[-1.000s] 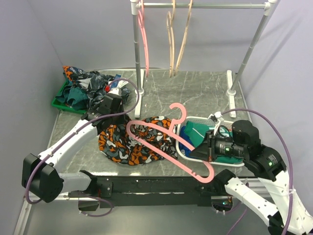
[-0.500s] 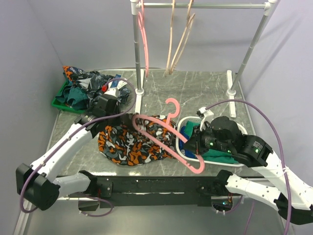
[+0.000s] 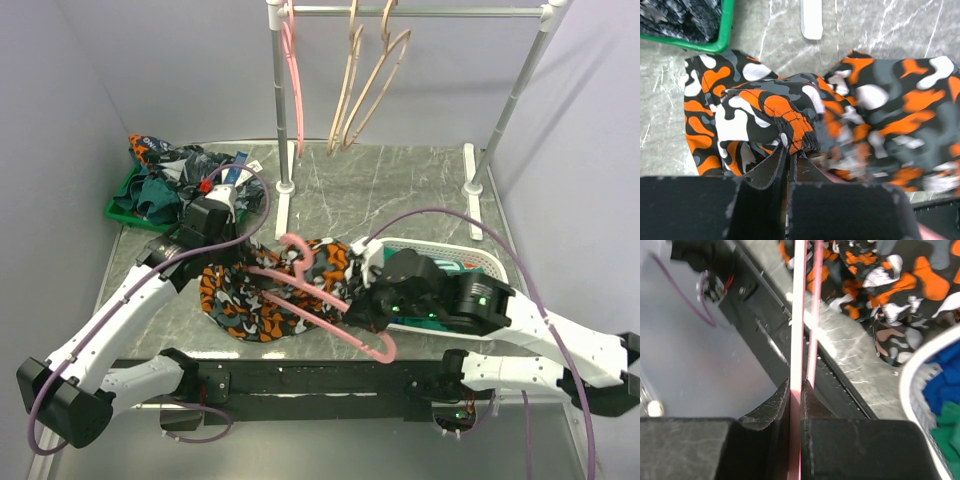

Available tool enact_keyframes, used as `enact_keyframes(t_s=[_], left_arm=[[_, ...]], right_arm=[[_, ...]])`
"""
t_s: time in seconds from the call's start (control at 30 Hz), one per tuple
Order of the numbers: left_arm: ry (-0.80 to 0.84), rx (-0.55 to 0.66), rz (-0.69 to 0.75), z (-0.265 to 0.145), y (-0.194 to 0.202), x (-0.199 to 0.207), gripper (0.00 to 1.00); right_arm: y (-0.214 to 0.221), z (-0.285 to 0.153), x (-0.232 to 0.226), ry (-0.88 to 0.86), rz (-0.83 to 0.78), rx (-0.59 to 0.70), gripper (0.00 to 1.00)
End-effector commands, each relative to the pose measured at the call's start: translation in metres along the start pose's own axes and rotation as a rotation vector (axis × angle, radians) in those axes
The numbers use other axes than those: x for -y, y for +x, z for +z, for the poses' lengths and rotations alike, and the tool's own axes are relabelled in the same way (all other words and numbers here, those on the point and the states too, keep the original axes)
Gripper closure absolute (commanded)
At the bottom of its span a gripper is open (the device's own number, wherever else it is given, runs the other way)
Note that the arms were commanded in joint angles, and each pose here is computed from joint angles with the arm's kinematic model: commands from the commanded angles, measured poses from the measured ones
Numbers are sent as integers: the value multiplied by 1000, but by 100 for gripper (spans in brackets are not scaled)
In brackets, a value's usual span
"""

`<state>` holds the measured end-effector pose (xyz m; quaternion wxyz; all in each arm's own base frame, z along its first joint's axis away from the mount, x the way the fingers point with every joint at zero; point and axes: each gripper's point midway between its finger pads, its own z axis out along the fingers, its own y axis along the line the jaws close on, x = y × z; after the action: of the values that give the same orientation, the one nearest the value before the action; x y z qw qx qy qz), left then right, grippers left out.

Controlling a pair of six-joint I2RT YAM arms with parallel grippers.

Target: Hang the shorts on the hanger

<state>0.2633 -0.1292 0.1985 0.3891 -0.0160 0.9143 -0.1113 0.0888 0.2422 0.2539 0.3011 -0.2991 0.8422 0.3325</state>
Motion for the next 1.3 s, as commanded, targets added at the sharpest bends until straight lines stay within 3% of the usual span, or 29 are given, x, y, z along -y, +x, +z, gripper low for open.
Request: enact_keyframes(t_s=[0.0, 0.23, 0.4, 0.53, 0.6, 0.8, 0.97, 1.13, 1.27], left_arm=[[112, 49, 16, -22, -21, 20, 99], [248, 36, 40, -49, -15, 37, 99], [177, 45, 26, -58, -12, 20, 99], [84, 53, 34, -60, -11, 2, 99], [120, 48, 42, -61, -10, 8, 99], [242, 99, 51, -81, -22, 27, 99], [316, 99, 59, -84, -16, 37, 96], [368, 101, 73, -87, -10, 43, 84], [346, 97, 88, -88, -5, 36, 57]], right_arm=[[-21, 8, -19, -40, -78, 85, 100], [-54, 23, -4, 59, -90, 259, 100], [-53, 29, 5, 98, -110, 265, 100], [-59, 15, -13, -13, -151, 319, 100], [-60, 13, -23, -62, -170, 323, 100], [-43, 55, -47, -202, -209, 252, 100], [-50, 82, -50, -225, -224, 314, 100], [-44, 110, -49, -249, -217, 335, 100], [-40, 119, -49, -271, -194, 346, 100]])
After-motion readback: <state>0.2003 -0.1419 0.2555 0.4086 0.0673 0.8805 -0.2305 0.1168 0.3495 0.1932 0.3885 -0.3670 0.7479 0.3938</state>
